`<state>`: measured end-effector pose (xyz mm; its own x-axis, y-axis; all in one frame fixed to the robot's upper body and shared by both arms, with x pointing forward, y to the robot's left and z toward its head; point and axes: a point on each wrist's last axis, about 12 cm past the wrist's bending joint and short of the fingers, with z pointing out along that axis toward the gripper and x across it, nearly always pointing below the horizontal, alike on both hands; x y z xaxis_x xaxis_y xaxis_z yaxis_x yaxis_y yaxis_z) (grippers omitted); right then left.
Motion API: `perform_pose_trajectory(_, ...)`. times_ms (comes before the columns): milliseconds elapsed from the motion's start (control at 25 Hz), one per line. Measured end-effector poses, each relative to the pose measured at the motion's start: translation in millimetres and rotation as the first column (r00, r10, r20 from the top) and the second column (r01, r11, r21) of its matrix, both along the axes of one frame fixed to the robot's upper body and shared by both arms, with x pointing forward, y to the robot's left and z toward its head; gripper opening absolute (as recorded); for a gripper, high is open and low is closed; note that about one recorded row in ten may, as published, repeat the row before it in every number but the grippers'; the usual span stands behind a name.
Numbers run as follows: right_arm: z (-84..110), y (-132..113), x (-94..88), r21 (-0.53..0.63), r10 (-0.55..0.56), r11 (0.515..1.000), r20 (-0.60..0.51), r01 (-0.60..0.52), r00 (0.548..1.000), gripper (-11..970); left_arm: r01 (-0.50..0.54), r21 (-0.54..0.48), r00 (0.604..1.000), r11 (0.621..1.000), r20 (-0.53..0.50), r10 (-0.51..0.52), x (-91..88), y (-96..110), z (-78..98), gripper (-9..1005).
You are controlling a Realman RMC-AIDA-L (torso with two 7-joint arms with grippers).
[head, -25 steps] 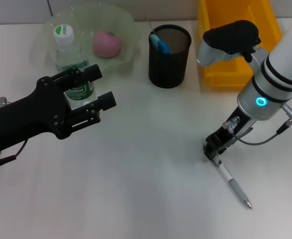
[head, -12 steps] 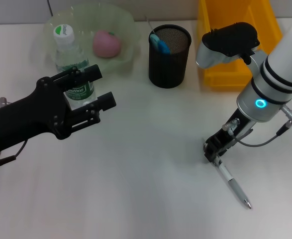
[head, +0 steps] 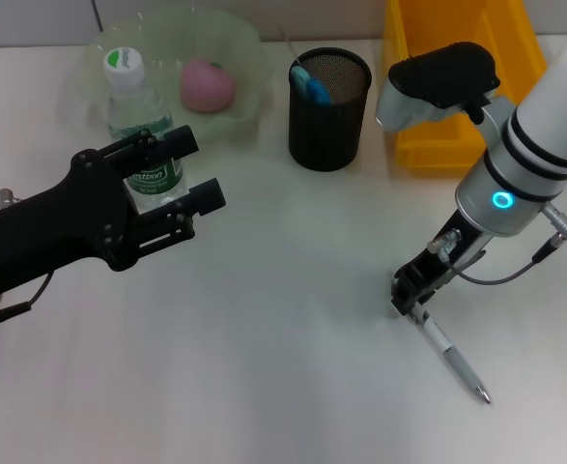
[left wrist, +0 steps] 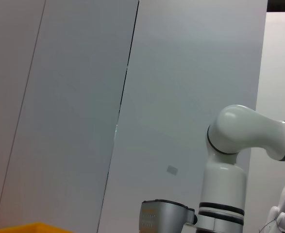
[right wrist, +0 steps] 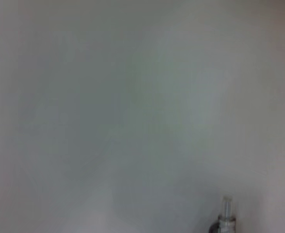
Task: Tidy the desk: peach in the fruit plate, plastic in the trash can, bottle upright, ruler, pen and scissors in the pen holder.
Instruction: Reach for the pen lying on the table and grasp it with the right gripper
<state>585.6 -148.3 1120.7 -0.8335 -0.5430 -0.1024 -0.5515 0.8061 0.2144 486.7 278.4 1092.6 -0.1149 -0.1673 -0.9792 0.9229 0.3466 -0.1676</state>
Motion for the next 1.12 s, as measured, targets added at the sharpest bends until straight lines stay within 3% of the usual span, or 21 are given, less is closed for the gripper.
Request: perform_pose_trajectory(1120,0.1,2.9,0.5,-0.018,0.017,1.0,0.002,-0.017,1.0,219,0.0,0.001,1.0,1.0,0.001,0.0,0.7,-0.3,0.3,701)
